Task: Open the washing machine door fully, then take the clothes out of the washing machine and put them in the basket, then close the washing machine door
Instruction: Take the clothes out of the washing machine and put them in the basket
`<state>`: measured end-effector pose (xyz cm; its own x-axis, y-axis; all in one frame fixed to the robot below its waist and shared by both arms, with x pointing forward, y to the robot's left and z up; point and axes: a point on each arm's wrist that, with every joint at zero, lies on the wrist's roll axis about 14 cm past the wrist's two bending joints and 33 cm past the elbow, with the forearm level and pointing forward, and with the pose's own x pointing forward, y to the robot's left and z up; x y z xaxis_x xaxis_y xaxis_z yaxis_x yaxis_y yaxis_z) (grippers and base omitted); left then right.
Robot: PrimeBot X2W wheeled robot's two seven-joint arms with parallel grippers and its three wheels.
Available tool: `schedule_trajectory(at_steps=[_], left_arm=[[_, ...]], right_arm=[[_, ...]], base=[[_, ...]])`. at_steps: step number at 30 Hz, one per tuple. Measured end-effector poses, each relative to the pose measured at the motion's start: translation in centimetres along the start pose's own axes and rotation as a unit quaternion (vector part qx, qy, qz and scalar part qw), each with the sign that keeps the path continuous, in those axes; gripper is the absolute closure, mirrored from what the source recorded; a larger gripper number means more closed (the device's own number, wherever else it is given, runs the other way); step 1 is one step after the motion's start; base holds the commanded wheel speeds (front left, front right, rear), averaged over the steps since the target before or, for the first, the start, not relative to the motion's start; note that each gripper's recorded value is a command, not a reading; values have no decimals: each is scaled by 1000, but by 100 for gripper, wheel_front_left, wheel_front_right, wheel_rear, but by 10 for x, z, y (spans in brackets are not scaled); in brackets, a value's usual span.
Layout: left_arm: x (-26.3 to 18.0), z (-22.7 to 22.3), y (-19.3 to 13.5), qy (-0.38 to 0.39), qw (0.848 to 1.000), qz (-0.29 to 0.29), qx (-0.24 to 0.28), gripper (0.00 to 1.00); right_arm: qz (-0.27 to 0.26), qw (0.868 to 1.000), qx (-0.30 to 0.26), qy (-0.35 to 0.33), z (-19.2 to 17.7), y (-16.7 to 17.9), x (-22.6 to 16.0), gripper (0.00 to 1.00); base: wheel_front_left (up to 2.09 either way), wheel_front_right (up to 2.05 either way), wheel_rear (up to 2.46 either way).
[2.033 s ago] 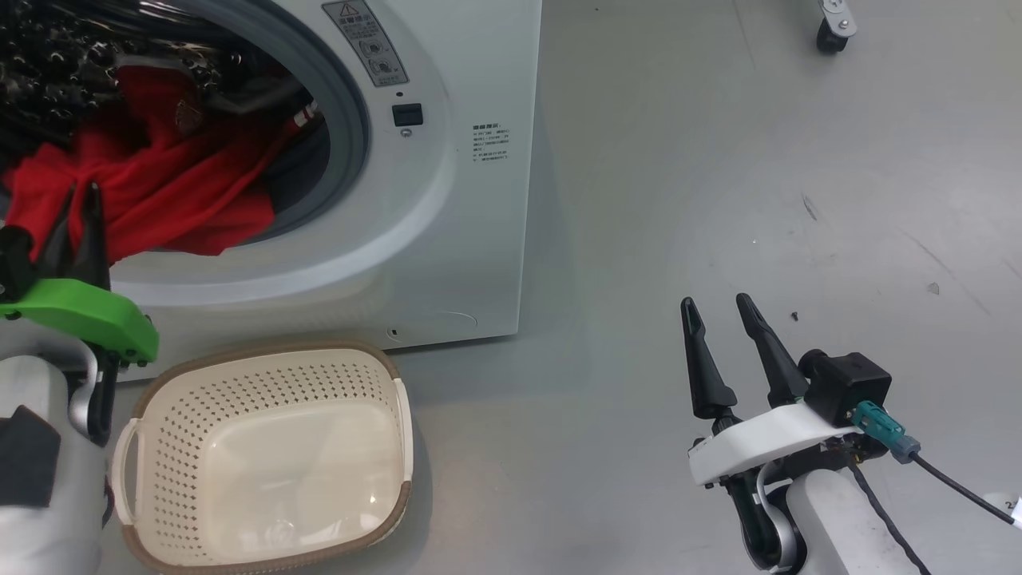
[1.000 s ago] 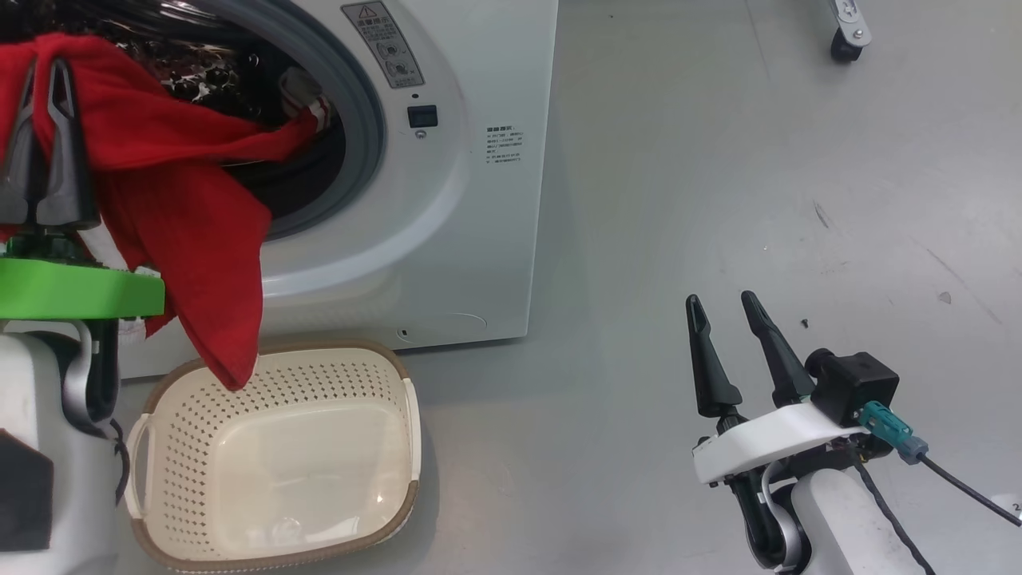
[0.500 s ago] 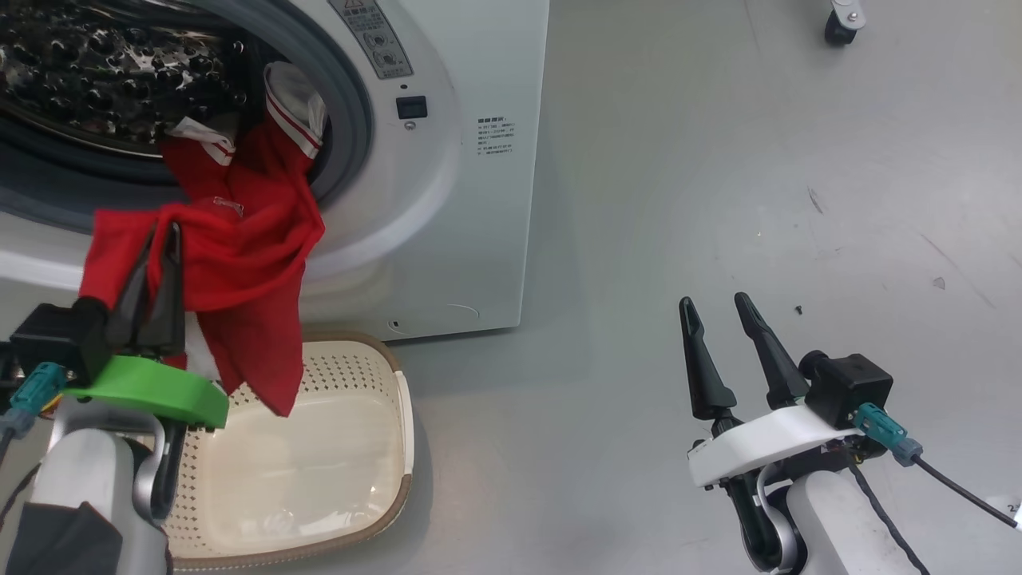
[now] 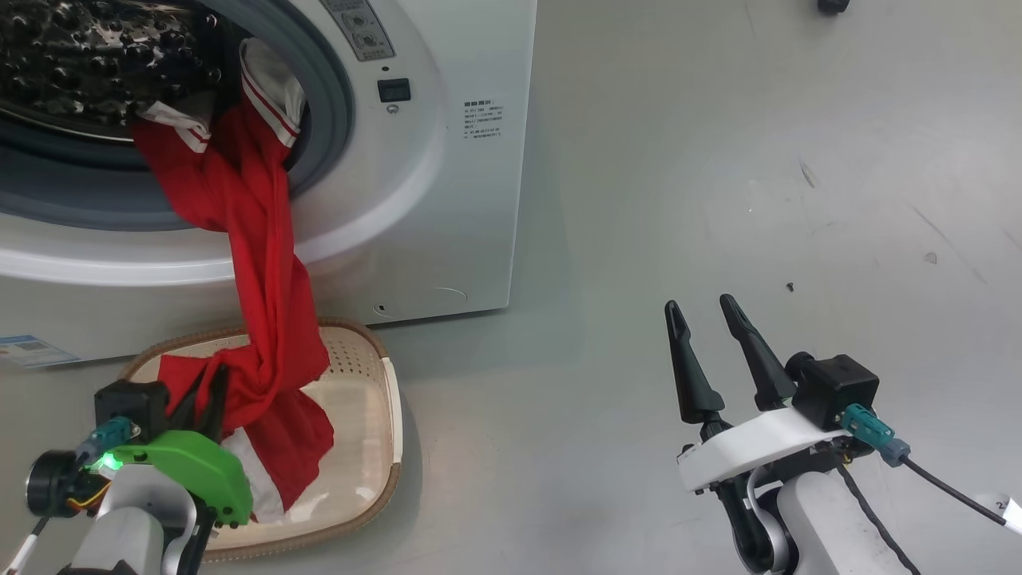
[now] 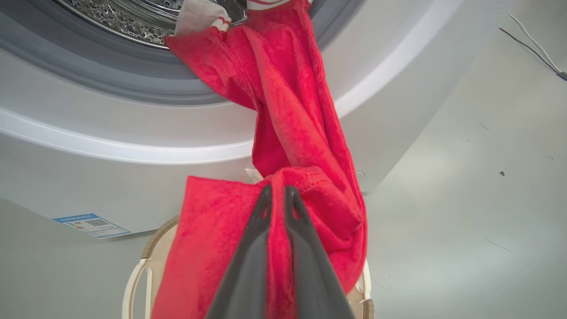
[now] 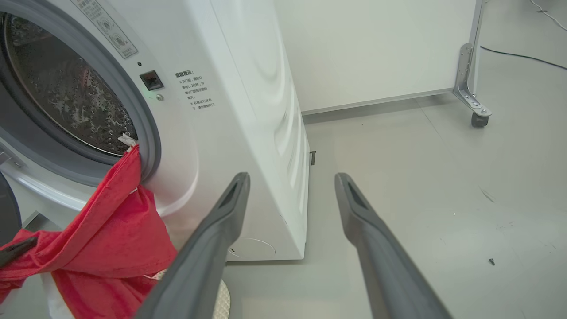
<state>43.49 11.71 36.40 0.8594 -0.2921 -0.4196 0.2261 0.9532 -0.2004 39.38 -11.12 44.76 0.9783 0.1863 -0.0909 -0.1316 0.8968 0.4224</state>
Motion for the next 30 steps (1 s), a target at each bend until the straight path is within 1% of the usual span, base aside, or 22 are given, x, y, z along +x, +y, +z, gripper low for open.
schedule_trajectory(at_steps=[9,14,19,30], left_arm=[[6,-49,5,85,996,6,-18,100],[15,-66,8,114,993,10,-25,100],[19,-87,19,150,988,24,-28,100],[47,-107,16,178,983,14,-28,100]], right_arm=[[-7,1000,-2,15,-10,-7,5,0],[-10,1000,-5,13,-8,-11,11,0],[-13,1000,-6,15,-10,-15,14,0],[-43,999,-8,24,-16,-35,17,0]], base=[[0,0,0],[0,0,0],[0,0,0],[0,0,0]])
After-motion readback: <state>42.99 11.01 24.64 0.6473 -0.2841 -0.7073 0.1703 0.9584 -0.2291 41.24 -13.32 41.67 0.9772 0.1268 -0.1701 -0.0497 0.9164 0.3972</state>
